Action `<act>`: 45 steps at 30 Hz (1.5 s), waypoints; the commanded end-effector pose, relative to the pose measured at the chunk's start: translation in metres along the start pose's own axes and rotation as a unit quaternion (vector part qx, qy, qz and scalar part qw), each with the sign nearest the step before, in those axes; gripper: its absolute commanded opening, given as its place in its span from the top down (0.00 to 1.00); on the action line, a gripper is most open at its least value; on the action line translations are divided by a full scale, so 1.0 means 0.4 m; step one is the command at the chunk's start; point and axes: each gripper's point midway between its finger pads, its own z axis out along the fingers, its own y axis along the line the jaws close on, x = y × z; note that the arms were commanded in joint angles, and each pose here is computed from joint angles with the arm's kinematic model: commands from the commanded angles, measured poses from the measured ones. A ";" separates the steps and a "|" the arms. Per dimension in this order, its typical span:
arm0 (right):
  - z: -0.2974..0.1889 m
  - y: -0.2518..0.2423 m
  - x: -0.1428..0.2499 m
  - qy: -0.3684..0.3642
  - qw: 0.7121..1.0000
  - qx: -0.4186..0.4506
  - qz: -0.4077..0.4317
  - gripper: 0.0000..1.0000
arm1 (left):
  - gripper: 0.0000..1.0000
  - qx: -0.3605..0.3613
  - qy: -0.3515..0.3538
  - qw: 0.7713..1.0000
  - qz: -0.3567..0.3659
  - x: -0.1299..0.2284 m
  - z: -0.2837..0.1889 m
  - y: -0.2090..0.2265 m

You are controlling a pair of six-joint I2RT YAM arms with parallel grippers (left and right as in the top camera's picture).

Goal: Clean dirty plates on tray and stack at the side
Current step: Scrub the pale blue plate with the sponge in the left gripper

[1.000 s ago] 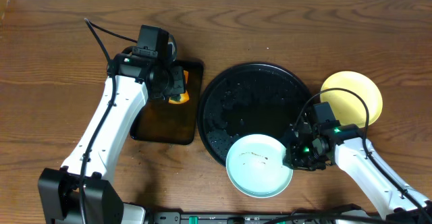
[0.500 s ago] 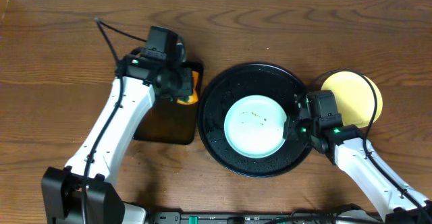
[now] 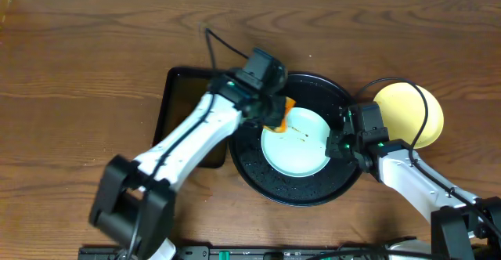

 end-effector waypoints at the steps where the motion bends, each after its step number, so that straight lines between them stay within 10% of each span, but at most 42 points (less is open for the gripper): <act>1: 0.008 0.000 0.004 0.004 1.000 0.004 0.003 0.99 | 0.92 0.056 0.032 0.998 0.011 0.033 0.068 -0.090; 16: 0.008 0.002 0.005 0.005 1.000 0.002 0.003 0.99 | 0.92 0.096 0.080 0.992 0.029 0.114 0.231 -0.189; 23: 0.008 0.004 0.008 0.008 1.000 -0.001 0.003 0.99 | 0.92 -0.007 0.066 0.998 0.018 0.103 0.268 -0.076; 35: 0.008 -0.005 0.006 0.005 1.000 0.009 0.003 0.99 | 0.93 -0.120 0.025 0.991 -0.053 0.017 0.174 0.157; 45: 0.006 -0.014 -0.038 -0.034 0.999 0.026 -0.015 0.99 | 0.93 -0.074 -0.015 0.997 -0.029 -0.016 0.003 0.079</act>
